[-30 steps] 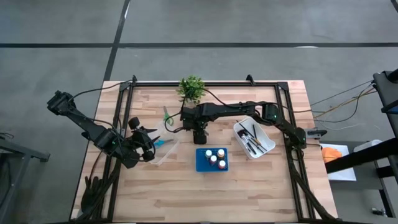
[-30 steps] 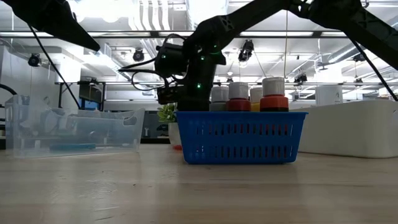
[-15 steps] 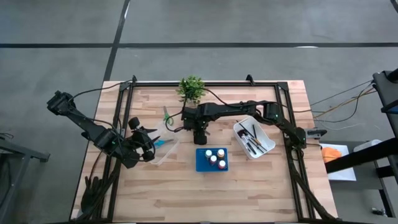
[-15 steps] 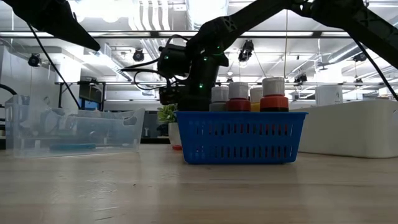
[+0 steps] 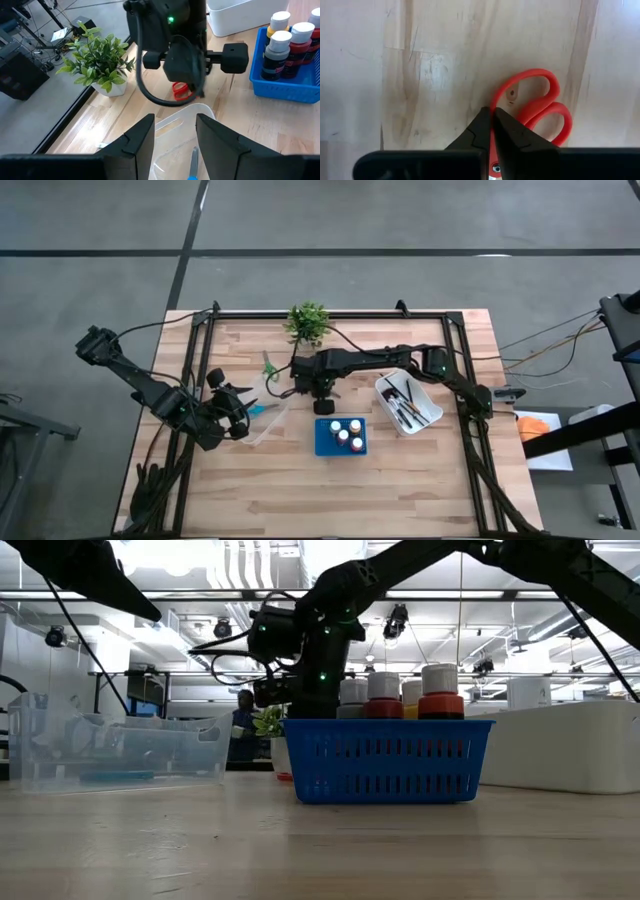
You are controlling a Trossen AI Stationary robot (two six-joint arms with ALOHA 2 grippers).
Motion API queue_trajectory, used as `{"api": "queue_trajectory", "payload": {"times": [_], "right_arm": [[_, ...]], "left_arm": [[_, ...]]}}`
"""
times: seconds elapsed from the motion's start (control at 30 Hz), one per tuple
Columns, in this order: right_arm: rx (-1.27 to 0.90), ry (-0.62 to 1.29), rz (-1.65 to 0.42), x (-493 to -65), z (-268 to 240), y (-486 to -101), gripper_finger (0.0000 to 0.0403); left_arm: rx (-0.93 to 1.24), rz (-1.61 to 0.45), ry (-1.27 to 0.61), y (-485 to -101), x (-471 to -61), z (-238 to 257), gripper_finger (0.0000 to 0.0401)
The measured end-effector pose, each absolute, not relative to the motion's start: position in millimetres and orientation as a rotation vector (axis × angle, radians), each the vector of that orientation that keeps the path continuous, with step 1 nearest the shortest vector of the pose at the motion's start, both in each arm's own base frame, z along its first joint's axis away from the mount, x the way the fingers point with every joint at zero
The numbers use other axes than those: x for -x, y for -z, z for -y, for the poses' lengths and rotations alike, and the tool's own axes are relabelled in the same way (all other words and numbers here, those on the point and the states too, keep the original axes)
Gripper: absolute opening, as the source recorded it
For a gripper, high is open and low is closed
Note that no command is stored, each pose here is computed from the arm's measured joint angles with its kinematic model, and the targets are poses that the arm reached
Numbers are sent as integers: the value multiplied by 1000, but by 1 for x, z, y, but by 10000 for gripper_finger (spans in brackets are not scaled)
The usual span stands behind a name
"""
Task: Pick & Place Paint Supplies
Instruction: Put the orange scissors in the transparent bin
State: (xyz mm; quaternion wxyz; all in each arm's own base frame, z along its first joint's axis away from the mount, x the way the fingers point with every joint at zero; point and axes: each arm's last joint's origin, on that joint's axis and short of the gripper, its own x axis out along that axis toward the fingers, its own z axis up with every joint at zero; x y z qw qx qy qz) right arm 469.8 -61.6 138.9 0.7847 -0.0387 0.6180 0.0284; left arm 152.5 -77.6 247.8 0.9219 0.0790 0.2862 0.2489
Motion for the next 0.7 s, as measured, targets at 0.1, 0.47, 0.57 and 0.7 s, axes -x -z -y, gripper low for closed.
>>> {"api": "queue_trajectory", "payload": {"times": [0.1,0.47,0.57,0.7], "right_arm": [[130,-51,-1328,-473,54,-147,9],[300,-34,-1293,-483,13,-197,8],[340,-21,-1280,-483,2,-217,8],[407,-25,-1209,-487,-13,-238,8]], "left_arm": [[-163,-588,-511,-248,-152,78,152],[-166,-598,-507,-246,-152,77,152],[-161,-606,-498,-246,-152,78,152],[-167,-618,-495,-243,-151,77,152]]}}
